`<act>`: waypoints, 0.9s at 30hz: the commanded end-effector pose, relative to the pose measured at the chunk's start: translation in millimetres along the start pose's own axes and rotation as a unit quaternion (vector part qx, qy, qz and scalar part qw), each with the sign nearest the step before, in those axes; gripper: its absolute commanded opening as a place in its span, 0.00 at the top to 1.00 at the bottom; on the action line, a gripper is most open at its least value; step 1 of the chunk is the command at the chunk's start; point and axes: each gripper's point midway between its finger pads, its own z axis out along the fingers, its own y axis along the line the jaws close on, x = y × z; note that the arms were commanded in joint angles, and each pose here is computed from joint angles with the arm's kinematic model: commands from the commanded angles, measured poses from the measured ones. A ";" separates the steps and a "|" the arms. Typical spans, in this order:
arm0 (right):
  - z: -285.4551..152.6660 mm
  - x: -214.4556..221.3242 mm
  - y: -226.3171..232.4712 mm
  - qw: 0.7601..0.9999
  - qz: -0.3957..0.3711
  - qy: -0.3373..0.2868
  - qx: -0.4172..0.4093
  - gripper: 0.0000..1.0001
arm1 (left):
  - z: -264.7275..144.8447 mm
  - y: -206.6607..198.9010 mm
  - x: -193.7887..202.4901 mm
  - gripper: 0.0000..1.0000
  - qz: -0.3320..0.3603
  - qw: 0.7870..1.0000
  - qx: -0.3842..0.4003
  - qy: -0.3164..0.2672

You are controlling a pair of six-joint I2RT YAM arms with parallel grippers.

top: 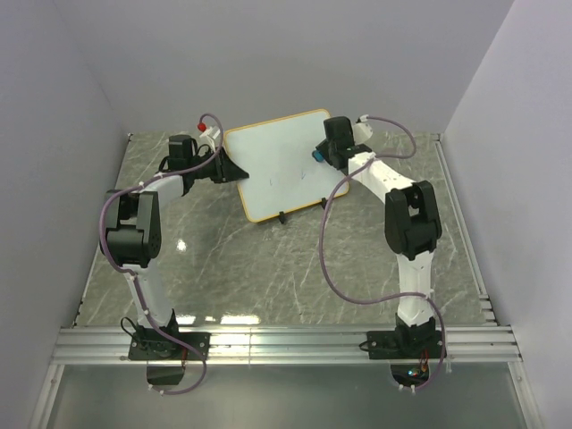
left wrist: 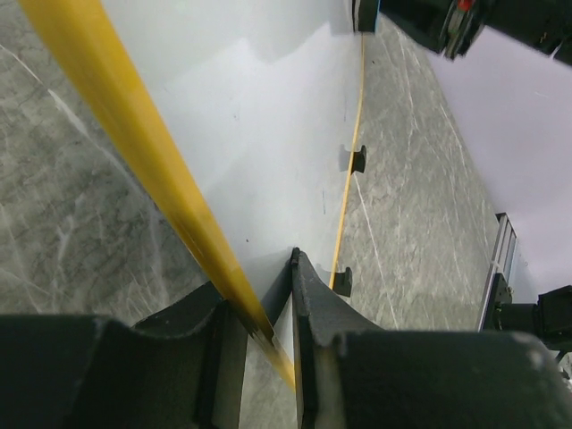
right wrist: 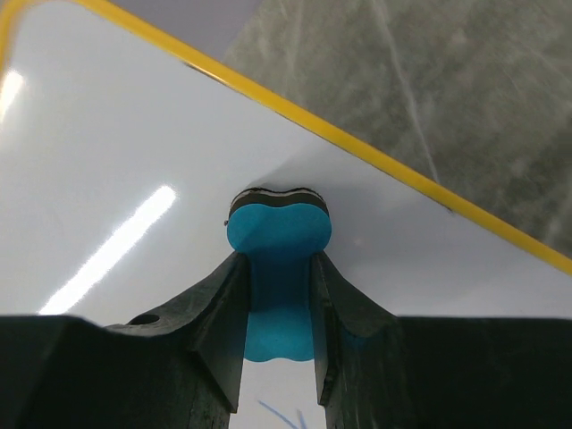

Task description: Erase the whiteboard

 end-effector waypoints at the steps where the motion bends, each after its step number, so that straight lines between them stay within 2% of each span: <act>1: 0.7 75.9 -87.8 0.990 -0.039 0.077 0.110 1.00 | 17.0 29.9 29.8 1.00 0.045 0.997 -0.055 0.027; 6: -21.6 95.9 -118.0 0.988 -0.017 0.089 0.122 1.00 | 17.2 30.8 28.7 1.00 0.044 0.997 -0.056 0.026; 11: -25.6 111.8 -114.7 0.988 -0.042 0.095 0.118 1.00 | 17.4 30.1 28.6 1.00 0.043 0.997 -0.054 0.025; 14: -23.1 116.4 -96.4 0.988 -0.054 0.102 0.104 1.00 | 17.2 29.8 28.5 1.00 0.043 0.997 -0.054 0.024; 17: -21.3 118.3 -59.3 0.991 -0.056 0.100 0.073 1.00 | 18.4 30.5 30.1 1.00 0.041 0.997 -0.053 0.025; 20: -21.7 135.6 -41.7 0.989 -0.066 0.112 0.065 1.00 | 20.6 29.6 31.6 1.00 0.041 0.997 -0.053 0.027; 22: -32.2 157.5 -11.2 0.989 -0.071 0.122 0.041 1.00 | 21.7 29.6 33.3 1.00 0.037 0.998 -0.051 0.029; 27: -43.6 196.5 -7.0 0.986 -0.058 0.149 0.041 1.00 | 22.7 30.0 33.3 1.00 0.037 0.998 -0.049 0.033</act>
